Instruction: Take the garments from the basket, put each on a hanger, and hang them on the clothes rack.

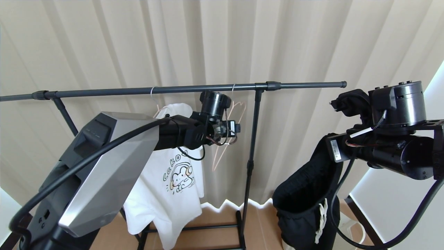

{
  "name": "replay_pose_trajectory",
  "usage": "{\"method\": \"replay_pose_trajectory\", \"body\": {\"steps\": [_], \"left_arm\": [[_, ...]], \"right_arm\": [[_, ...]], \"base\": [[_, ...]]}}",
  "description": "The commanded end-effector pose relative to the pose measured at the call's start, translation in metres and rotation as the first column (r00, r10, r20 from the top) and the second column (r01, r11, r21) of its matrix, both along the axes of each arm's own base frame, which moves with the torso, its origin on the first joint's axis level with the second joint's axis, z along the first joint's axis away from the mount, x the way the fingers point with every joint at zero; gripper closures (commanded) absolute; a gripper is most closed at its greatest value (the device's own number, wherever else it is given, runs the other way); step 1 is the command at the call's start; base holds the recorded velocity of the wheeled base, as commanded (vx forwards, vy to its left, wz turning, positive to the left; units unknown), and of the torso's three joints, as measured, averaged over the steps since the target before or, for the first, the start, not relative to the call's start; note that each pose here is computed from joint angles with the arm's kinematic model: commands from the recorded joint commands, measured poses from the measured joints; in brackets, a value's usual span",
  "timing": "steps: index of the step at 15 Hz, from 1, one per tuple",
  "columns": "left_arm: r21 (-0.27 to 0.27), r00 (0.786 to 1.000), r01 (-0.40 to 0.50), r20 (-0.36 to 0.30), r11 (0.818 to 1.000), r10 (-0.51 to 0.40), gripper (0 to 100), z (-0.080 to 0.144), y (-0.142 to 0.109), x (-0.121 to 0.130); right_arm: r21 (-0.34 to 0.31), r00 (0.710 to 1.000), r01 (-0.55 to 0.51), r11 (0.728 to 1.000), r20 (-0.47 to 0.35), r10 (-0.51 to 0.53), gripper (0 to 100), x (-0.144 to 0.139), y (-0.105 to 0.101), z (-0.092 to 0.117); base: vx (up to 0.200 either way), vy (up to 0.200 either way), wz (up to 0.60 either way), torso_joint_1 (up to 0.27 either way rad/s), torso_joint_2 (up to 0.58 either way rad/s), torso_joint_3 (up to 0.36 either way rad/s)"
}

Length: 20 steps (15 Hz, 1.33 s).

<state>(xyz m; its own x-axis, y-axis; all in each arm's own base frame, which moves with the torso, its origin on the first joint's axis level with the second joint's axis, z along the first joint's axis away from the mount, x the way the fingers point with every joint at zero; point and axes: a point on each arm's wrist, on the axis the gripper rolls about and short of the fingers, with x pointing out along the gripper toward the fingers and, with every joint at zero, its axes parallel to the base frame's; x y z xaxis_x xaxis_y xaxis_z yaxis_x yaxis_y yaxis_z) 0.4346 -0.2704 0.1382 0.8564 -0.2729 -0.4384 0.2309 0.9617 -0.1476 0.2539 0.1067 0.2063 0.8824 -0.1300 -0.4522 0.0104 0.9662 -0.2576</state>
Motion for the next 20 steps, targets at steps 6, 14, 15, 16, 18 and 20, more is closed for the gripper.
{"method": "replay_pose_trajectory", "body": {"steps": [6, 14, 15, 16, 18, 20], "left_arm": [[0.010, 1.000, -0.011, -0.013, 1.000, 0.011, 100, -0.026, -0.002, 0.009], [-0.006, 1.000, -0.011, 0.023, 1.000, 0.011, 100, -0.003, -0.002, 0.002], [-0.011, 1.000, -0.002, 0.030, 1.000, 0.002, 100, 0.002, -0.006, -0.002], [-0.015, 0.999, 0.002, 0.039, 1.000, -0.001, 100, 0.009, -0.007, -0.006], [-0.015, 0.999, 0.012, 0.045, 1.000, -0.012, 100, 0.017, -0.008, -0.013], [-0.015, 0.999, 0.022, 0.048, 1.000, -0.022, 100, 0.025, -0.009, -0.021]], "right_arm": [[-0.010, 1.000, -0.003, 1.000, -0.019, 0.003, 100, 0.002, 0.002, -0.006], [-0.009, 1.000, -0.005, 1.000, -0.016, 0.005, 100, 0.001, 0.002, -0.005], [-0.008, 1.000, -0.005, 1.000, -0.015, 0.005, 100, 0.001, 0.002, -0.005], [-0.008, 1.000, -0.005, 1.000, -0.015, 0.005, 100, 0.001, 0.002, -0.005], [-0.008, 1.000, -0.005, 1.000, -0.014, 0.005, 100, 0.001, 0.002, -0.005], [-0.007, 1.000, -0.005, 1.000, -0.012, 0.005, 100, 0.001, 0.002, -0.004]], "base": [[0.000, 0.000, 0.00, 0.000, 0.00, 0.000], [0.000, 0.000, 0.00, 0.000, 0.00, 0.000], [0.000, 0.000, 0.00, 0.000, 0.00, 0.000], [0.000, 0.000, 0.00, 0.000, 0.00, 0.000], [0.000, 0.000, 0.00, 0.000, 0.00, 0.000], [0.000, 0.000, 0.00, 0.000, 0.00, 0.000]]}}
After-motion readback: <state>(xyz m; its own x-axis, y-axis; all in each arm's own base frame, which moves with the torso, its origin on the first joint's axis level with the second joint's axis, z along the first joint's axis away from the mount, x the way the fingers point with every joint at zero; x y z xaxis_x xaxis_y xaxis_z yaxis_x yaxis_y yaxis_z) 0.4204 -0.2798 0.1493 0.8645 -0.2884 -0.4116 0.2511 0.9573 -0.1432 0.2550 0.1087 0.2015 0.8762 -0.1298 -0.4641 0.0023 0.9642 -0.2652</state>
